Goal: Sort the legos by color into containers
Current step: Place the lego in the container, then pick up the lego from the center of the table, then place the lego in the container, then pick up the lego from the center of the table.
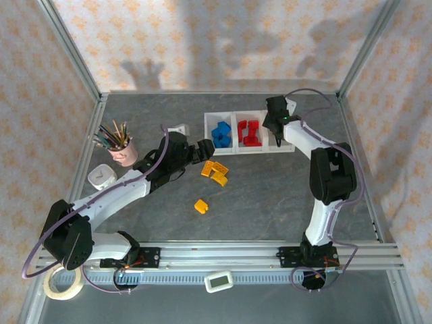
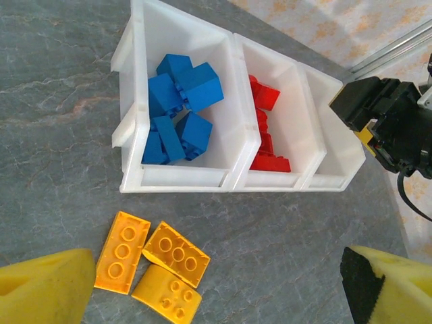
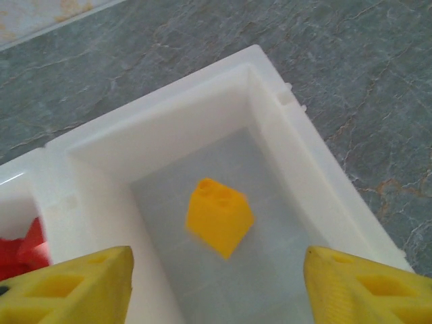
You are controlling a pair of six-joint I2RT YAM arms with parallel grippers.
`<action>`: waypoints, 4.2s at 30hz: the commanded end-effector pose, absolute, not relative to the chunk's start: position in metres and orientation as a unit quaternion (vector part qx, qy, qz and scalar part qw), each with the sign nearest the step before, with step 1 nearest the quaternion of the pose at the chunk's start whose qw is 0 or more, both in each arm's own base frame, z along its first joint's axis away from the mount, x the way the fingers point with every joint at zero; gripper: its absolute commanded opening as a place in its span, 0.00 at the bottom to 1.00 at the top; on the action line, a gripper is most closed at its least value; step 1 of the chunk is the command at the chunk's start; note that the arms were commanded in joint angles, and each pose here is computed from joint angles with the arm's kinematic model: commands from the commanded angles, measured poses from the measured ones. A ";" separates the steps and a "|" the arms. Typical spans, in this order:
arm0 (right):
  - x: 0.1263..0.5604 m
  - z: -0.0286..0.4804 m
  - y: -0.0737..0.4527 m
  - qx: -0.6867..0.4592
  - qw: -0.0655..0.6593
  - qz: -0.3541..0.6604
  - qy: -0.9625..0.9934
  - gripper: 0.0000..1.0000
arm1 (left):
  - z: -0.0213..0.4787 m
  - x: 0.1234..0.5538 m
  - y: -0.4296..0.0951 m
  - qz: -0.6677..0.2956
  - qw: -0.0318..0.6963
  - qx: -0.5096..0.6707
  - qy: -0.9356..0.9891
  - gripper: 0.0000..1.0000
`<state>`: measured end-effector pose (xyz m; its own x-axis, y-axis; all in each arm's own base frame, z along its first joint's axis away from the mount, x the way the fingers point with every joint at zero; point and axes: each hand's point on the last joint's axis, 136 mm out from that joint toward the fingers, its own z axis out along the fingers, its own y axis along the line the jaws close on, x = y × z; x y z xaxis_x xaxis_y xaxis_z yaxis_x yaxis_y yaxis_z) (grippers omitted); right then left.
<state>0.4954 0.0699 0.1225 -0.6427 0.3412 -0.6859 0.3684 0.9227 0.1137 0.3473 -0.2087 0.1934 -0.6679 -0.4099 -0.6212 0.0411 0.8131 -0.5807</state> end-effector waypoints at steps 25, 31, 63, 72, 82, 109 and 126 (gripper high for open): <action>0.286 0.036 0.294 -0.208 0.249 0.126 0.937 0.80 | 0.173 0.291 -0.132 -0.216 0.409 -0.177 0.869 0.97; 0.292 0.024 0.301 -0.224 0.258 0.090 0.935 0.72 | 0.171 0.291 -0.130 -0.213 0.410 -0.182 0.868 0.97; 0.304 0.120 0.261 -0.165 0.322 0.126 0.923 0.27 | 0.195 0.317 -0.161 -0.250 0.406 -0.142 0.867 0.98; 0.424 0.151 0.124 0.089 0.374 0.075 0.920 0.27 | 0.205 0.350 -0.206 -0.301 0.388 -0.099 0.866 0.99; 0.497 0.135 0.062 0.180 0.377 -0.001 0.909 0.47 | 0.201 0.375 -0.225 -0.301 0.382 -0.083 0.870 0.99; 0.343 0.053 0.294 -0.181 0.279 0.083 0.939 0.82 | 0.185 0.308 -0.137 -0.213 0.419 -0.163 0.868 0.99; 0.351 0.035 0.300 -0.217 0.271 0.054 0.936 0.37 | 0.182 0.308 -0.138 -0.212 0.413 -0.160 0.871 0.99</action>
<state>0.3485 0.3012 0.0263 -0.7741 -0.3725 -0.5119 -0.4311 0.9023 -0.0047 0.3067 -0.1433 0.1829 -0.6106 -0.4479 -0.6531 -0.0803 0.8555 -0.5116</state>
